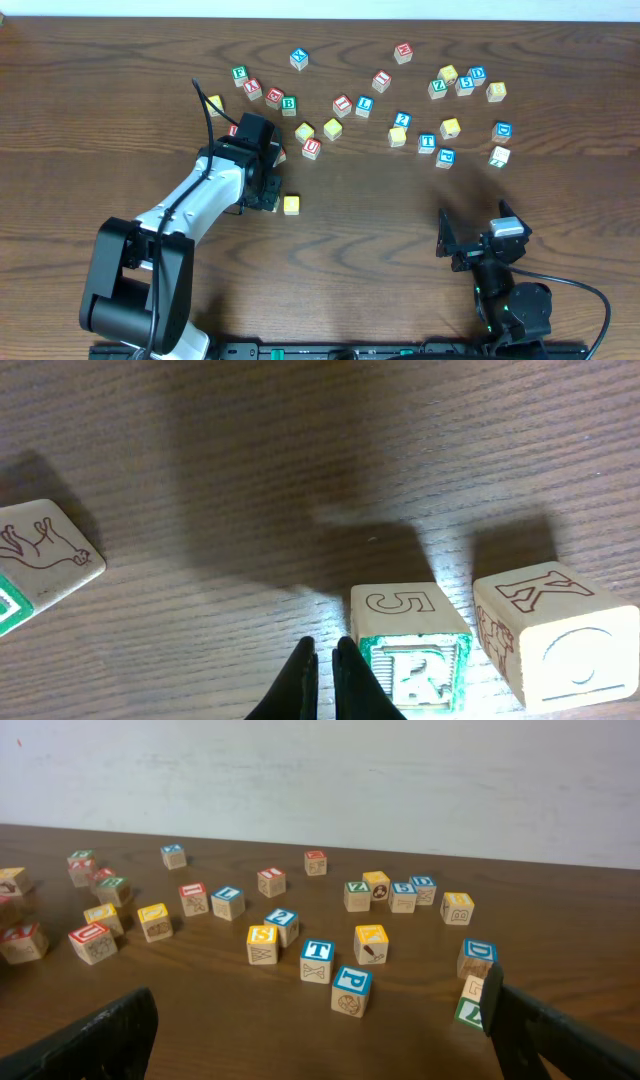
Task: Spell out ROBOT
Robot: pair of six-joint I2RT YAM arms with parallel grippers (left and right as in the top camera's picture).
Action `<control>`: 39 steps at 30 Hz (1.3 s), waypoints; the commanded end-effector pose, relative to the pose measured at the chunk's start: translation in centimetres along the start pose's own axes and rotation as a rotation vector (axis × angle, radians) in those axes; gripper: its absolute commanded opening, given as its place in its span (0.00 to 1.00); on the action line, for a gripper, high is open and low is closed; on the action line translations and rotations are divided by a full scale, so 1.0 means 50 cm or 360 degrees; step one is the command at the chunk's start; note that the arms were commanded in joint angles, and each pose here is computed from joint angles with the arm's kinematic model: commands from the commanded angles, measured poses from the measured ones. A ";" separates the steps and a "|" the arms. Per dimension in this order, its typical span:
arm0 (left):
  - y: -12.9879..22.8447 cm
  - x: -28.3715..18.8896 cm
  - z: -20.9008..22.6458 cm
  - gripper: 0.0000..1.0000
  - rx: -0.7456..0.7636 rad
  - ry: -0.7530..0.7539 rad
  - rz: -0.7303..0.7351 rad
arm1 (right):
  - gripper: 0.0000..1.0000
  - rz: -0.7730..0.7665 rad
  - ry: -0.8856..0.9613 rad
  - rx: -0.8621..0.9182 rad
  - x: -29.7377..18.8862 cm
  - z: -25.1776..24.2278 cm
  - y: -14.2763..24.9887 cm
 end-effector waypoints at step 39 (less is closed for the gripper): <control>0.034 0.006 -0.022 0.07 -0.0005 0.0149 0.0131 | 0.99 0.0006 0.0027 0.0017 0.000 -0.006 0.002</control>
Point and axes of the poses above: each gripper's point midway between its finger pads, its own x axis out along the fingers, its own z axis along the line the jaws close on, y = z × x, the point moved 4 cm from there along -x, back along the fingers
